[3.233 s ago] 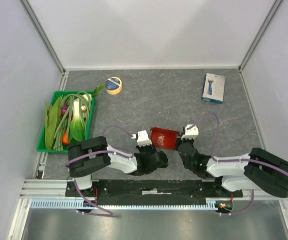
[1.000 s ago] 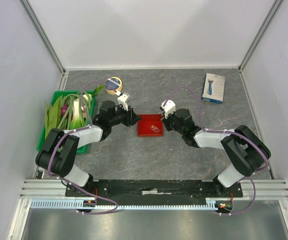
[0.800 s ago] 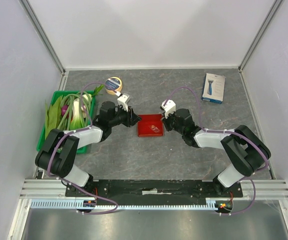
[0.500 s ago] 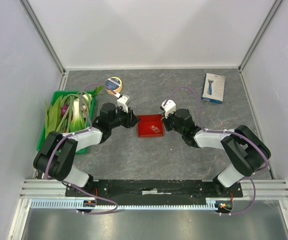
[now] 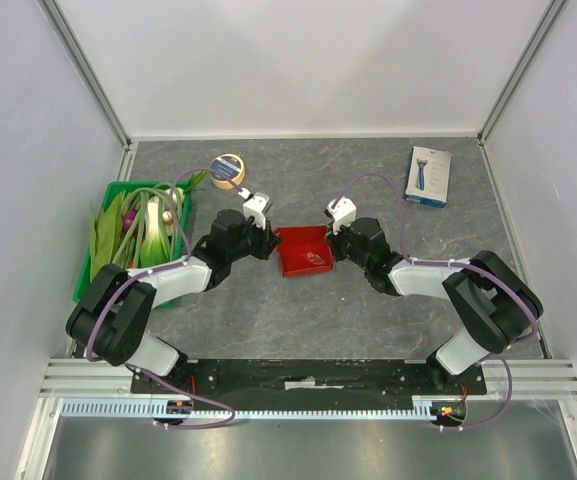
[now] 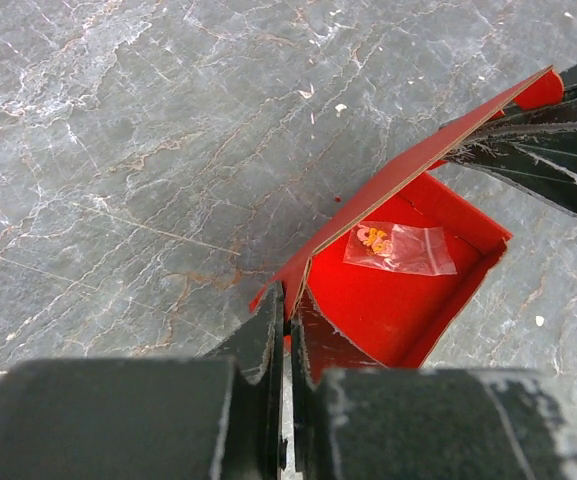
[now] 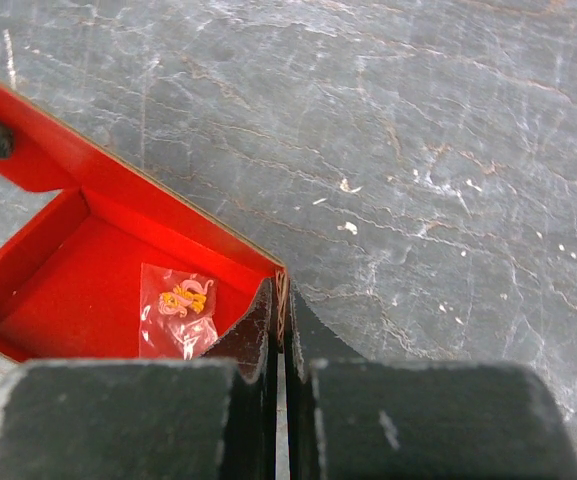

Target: Fold the paper box

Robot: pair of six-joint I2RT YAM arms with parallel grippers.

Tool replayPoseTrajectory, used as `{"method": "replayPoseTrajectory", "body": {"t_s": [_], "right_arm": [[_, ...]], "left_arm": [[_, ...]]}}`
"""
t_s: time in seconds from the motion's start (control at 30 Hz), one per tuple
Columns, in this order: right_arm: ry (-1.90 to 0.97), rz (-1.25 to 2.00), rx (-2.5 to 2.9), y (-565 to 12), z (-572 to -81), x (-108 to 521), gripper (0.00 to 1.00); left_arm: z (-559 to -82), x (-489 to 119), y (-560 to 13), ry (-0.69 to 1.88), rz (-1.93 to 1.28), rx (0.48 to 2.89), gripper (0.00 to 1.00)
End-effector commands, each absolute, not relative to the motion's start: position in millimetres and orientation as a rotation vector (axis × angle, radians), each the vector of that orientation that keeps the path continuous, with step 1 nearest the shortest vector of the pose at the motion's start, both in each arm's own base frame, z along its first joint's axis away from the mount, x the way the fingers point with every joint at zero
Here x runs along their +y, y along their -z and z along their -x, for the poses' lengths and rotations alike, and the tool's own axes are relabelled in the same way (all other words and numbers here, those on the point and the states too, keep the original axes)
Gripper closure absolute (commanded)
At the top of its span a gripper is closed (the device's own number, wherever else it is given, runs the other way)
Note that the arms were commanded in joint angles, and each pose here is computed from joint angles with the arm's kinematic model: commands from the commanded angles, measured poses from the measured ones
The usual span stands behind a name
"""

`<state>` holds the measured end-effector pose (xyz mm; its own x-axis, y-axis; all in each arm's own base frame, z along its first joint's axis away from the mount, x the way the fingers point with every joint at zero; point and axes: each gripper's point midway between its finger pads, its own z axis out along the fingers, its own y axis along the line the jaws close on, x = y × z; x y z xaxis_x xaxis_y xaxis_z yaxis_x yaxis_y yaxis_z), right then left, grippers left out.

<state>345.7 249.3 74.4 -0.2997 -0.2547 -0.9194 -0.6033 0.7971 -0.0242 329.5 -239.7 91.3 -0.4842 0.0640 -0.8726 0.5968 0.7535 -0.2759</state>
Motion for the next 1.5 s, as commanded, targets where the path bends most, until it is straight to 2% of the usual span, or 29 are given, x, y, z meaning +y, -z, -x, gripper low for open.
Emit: {"method": "replayPoseTrajectory", "body": {"t_s": [0.0, 0.17, 0.4, 0.67, 0.9, 1.47], "right_arm": [[-0.375, 0.454, 1.942, -73.6, -341.1, 240.7, 1.0], [-0.285, 0.134, 1.93, -94.3, -339.3, 231.2, 1.0], [-0.13, -0.077, 1.921, -104.3, -332.0, 228.2, 1.0], [-0.058, -0.267, 1.862, -88.3, -324.7, 205.2, 1.0], [-0.016, -0.296, 1.839, -74.8, -324.1, 208.9, 1.0], [-0.021, -0.224, 1.731, -67.8, -289.0, 198.5, 1.0]], "left_arm": [[-339.1, -249.1, -111.7, 0.569, -0.407, 1.986, 0.98], [-344.0, -257.6, -118.8, 0.464, -0.199, 1.973, 0.98], [-357.8, -262.9, -144.4, 0.308, -0.029, 1.909, 0.98], [-349.0, -273.3, -124.0, 0.359, 0.118, 1.871, 0.98], [-344.2, -268.8, -111.0, 0.407, 0.173, 1.841, 0.98], [-310.5, -264.0, -84.9, 0.433, 0.163, 1.756, 0.98]]}}
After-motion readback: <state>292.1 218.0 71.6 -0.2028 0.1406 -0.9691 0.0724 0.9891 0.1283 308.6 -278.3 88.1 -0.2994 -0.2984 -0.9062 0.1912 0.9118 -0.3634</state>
